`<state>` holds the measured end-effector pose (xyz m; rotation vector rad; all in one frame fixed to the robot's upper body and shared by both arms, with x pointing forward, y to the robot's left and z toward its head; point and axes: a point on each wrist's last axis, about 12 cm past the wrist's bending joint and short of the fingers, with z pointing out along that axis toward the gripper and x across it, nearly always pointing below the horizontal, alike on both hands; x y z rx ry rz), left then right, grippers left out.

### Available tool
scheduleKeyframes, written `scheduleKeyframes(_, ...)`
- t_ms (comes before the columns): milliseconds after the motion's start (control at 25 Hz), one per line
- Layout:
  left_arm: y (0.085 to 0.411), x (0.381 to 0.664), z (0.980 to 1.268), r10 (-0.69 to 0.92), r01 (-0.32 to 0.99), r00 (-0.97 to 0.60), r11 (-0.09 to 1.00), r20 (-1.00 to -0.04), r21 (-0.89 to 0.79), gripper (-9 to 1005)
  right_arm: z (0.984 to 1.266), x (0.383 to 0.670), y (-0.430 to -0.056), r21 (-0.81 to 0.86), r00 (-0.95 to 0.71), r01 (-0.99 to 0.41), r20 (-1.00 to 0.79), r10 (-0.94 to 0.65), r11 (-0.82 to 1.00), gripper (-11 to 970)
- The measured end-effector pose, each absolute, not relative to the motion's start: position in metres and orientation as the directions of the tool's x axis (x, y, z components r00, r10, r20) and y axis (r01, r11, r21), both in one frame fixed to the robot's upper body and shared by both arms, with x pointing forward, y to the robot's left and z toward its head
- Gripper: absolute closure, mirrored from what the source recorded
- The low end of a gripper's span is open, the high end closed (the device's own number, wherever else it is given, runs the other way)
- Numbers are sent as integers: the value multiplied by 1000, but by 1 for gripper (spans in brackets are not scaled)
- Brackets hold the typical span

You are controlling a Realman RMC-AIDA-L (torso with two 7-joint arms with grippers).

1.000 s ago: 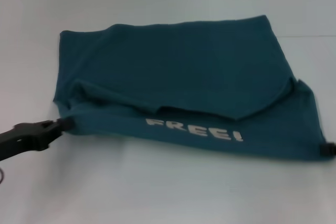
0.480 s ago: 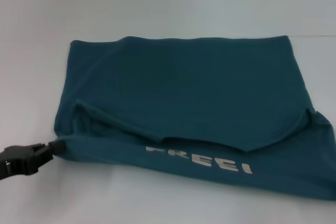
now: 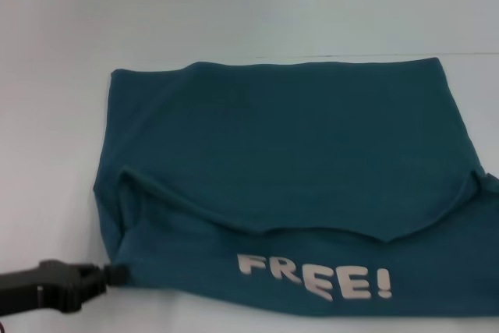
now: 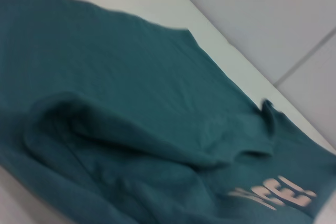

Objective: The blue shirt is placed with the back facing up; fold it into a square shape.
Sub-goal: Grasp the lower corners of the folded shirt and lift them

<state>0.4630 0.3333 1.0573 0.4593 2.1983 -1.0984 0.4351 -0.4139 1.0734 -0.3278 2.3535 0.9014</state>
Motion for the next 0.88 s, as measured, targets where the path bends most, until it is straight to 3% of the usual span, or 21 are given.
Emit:
scheduleKeyframes(280, 329, 453, 1058, 74, 573, -766, 531, -639, -625, 975, 1076, 438, -417, 519, -799, -414, -600, -26, 748, 907)
scheduleKeyframes(880, 338, 449, 1061, 59, 557, -770, 548, -635, -624, 976, 1074, 423, -423, 538, -811, -395, -584, -8, 744, 900)
